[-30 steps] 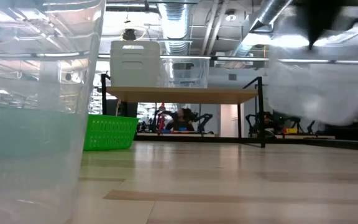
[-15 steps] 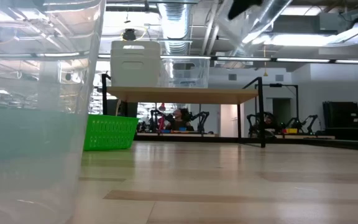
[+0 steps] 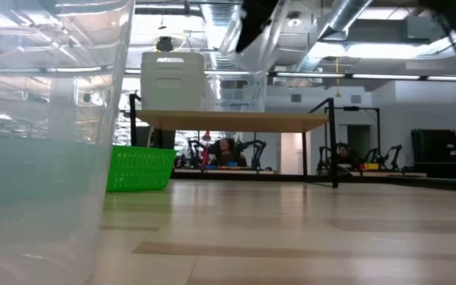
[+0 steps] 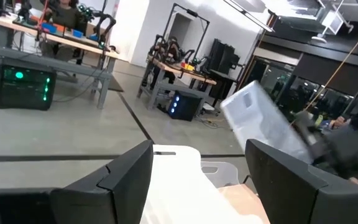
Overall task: Stack baskets on shelf by color
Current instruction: Stack the right transparent bin on the transparent bin on the shelf
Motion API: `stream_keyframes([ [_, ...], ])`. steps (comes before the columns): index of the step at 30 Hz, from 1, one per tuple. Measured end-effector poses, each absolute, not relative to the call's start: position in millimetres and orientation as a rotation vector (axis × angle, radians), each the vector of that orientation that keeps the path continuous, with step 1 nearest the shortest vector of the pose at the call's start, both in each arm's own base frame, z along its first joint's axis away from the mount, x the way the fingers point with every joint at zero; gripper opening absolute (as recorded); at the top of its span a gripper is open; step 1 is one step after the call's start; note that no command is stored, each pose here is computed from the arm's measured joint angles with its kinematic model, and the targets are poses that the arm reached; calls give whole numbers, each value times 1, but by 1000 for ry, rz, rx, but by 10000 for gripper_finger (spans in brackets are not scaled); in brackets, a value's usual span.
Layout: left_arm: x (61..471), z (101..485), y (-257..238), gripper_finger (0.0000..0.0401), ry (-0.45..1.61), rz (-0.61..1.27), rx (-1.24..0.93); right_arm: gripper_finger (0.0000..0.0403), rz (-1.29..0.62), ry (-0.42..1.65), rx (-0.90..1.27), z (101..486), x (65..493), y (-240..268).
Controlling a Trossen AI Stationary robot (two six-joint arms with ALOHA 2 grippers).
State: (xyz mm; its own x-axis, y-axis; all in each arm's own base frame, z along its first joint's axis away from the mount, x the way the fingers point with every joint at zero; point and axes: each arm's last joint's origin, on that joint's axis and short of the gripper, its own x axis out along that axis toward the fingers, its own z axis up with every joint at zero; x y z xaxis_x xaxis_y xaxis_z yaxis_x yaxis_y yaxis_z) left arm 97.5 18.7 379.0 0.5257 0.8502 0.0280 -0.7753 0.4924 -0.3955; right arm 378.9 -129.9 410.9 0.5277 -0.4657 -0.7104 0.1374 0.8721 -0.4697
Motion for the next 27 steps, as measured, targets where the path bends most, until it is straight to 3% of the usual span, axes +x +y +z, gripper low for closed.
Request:
stream_keyframes([
  [10, 97, 379, 19, 245, -233, 996, -363, 2, -261, 1110, -370, 373, 402, -124],
  [27, 97, 379, 19, 245, -244, 993, -381, 18, -229, 1079, -258, 371, 405, -120],
])
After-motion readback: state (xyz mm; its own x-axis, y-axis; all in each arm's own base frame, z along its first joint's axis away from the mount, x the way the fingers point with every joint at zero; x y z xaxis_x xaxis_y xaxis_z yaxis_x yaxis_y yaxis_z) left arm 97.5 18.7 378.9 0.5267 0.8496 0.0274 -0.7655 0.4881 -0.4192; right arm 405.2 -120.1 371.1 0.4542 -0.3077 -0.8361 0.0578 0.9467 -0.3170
